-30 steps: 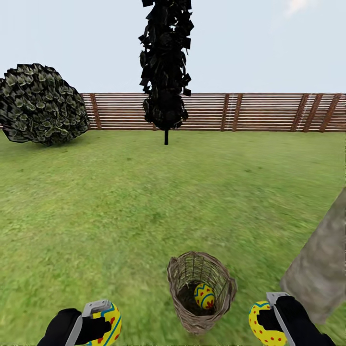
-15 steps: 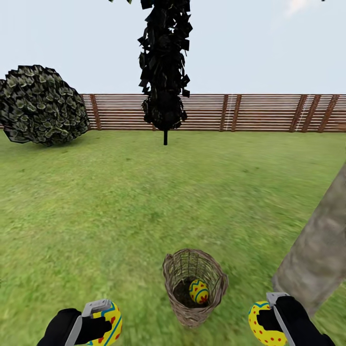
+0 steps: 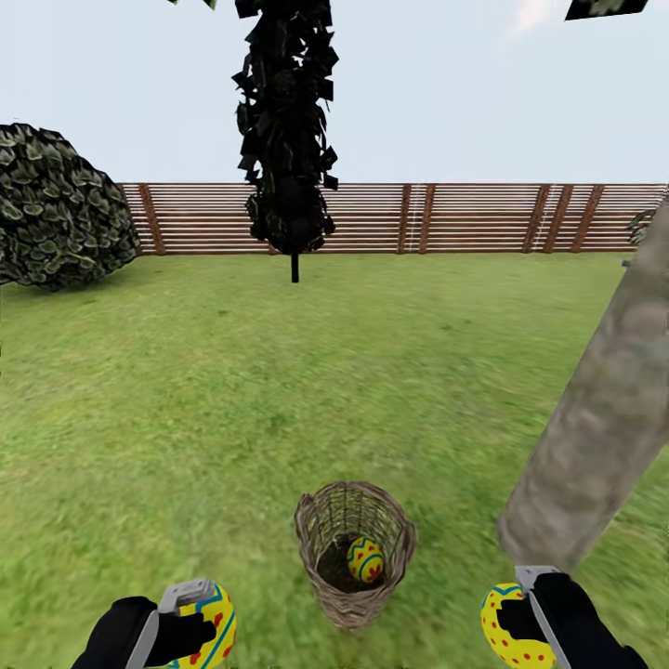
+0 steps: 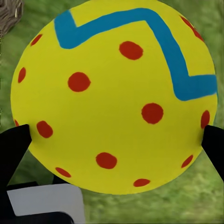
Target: Take the three Easter eggs out of the wicker basket on the lawn in the garden, then place them on the lawn next to a single tree (choose any tree) so that all three eggs are next to the same tree and none are left in the basket.
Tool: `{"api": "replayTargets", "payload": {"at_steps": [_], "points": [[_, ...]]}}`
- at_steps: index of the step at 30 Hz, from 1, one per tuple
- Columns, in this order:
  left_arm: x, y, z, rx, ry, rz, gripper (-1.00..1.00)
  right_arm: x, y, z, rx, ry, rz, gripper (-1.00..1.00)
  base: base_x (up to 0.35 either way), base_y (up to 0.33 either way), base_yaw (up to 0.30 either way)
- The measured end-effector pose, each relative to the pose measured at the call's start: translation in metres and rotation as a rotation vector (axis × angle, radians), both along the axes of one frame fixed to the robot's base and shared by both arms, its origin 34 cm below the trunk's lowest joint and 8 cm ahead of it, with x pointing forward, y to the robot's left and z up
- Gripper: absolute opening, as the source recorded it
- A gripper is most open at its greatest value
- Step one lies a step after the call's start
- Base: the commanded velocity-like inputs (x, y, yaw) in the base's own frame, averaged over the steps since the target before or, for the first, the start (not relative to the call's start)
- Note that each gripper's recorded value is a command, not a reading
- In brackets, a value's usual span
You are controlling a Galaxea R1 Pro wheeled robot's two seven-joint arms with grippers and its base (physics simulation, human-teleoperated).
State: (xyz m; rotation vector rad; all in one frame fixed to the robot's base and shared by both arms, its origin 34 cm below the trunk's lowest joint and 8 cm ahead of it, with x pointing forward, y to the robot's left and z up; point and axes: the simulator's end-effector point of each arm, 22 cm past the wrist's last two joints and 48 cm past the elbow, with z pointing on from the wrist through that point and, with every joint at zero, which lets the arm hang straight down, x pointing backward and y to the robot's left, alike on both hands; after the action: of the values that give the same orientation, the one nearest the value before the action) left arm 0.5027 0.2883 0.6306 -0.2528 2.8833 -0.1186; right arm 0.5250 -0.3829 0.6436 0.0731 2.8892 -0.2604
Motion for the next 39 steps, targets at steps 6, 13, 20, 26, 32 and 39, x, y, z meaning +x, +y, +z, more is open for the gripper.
{"api": "replayTargets", "payload": {"at_steps": [6,13,20,26,32,39], "points": [[-0.009,-0.001,0.001,-0.001,0.027,-0.001,-1.00,0.000,0.000,0.009,0.000,0.000,0.000,-1.00,-0.325,0.021,-0.001],[-0.010,-0.002,0.010,0.000,0.030,-0.001,-1.00,0.000,0.001,0.020,0.001,0.001,0.000,-1.00,-0.339,0.000,0.000],[-0.010,0.001,0.021,0.000,0.029,0.007,-1.00,-0.001,0.000,0.031,0.002,0.000,-0.001,-1.00,-0.195,0.000,-0.124],[-0.010,0.003,0.031,-0.003,0.026,0.012,-1.00,-0.001,-0.001,0.040,0.001,-0.001,-0.003,-1.00,-0.002,0.000,-0.287],[-0.010,0.003,0.040,-0.001,0.023,0.011,-1.00,-0.002,-0.003,0.050,0.000,-0.005,-0.008,-1.00,0.000,0.000,-0.261],[-0.011,0.005,0.048,-0.005,0.021,0.013,-1.00,-0.006,-0.005,0.055,0.005,0.003,-0.006,-1.00,0.000,0.000,-0.016]]}}
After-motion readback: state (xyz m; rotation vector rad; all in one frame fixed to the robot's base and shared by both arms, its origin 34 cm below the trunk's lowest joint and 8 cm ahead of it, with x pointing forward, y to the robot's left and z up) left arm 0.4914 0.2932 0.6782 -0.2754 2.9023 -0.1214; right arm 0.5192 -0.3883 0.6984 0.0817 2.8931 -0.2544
